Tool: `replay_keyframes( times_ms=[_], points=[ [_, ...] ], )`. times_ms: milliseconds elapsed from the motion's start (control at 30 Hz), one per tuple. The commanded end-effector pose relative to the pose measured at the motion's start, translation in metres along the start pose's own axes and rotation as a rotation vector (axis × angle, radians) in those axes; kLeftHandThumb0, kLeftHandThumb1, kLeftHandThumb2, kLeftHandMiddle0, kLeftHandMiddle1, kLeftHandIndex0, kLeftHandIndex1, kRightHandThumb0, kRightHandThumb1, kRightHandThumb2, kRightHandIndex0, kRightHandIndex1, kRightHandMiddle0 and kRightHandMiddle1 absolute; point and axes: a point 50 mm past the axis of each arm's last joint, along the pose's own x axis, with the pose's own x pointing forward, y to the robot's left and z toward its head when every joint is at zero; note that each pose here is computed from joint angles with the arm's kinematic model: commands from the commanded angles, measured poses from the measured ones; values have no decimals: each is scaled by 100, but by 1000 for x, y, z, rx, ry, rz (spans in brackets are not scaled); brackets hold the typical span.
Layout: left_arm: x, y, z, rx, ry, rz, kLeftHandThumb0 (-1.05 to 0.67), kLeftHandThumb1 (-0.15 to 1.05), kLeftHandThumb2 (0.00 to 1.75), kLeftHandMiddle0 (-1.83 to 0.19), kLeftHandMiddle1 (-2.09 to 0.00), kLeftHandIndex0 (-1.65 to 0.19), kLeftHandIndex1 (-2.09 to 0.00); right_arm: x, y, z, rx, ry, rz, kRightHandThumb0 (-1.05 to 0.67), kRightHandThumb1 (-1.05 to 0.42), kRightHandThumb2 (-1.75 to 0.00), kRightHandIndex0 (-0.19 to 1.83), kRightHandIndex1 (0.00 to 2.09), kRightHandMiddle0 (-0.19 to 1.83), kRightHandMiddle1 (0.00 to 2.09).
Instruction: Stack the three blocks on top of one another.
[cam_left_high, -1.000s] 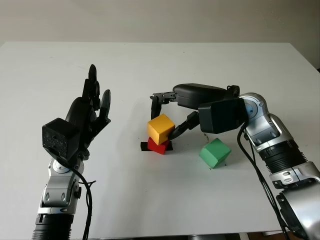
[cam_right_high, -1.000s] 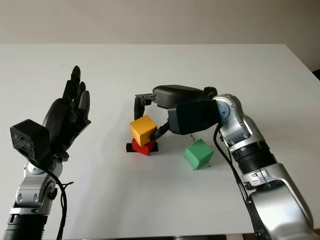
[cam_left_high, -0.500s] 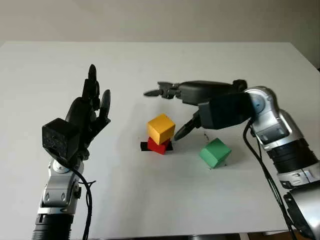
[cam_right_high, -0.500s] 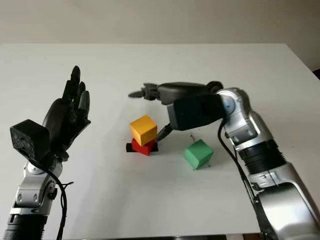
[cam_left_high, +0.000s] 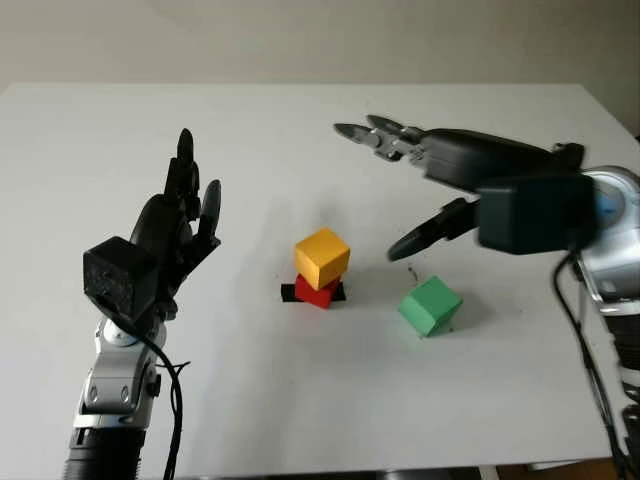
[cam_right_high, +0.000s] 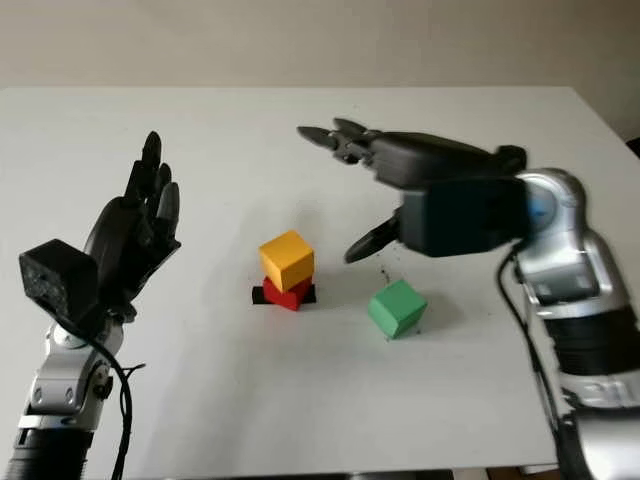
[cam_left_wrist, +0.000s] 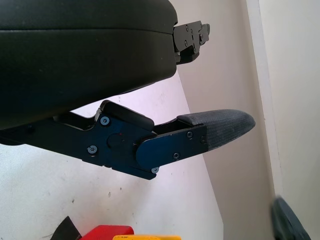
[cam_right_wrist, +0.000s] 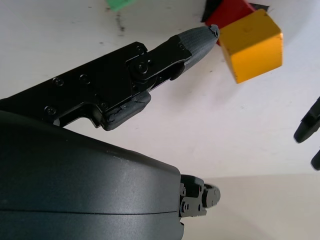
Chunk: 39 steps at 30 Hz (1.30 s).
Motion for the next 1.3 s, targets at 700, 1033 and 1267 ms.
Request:
replay_keyframes(
  times_ms=[700, 1033, 1267],
  points=[
    [3, 4, 5, -12, -18, -13, -73, 105, 68, 19, 0, 19, 0, -60, 60, 1, -30, 114, 135, -61, -85, -5, -11, 6, 31, 21],
    [0, 6, 2, -17, 6, -19, -74, 105, 68, 19, 0, 19, 0, -51, 86, -14, -113, 158, 114, -49, -85, -5, 0, 9, 43, 25],
    [-2, 7, 0, -27, 7, -22, -74, 105, 67, 19, 0, 19, 0, -47, 97, -24, -155, 162, 79, -41, -86, -6, 5, 10, 47, 25]
  ],
)
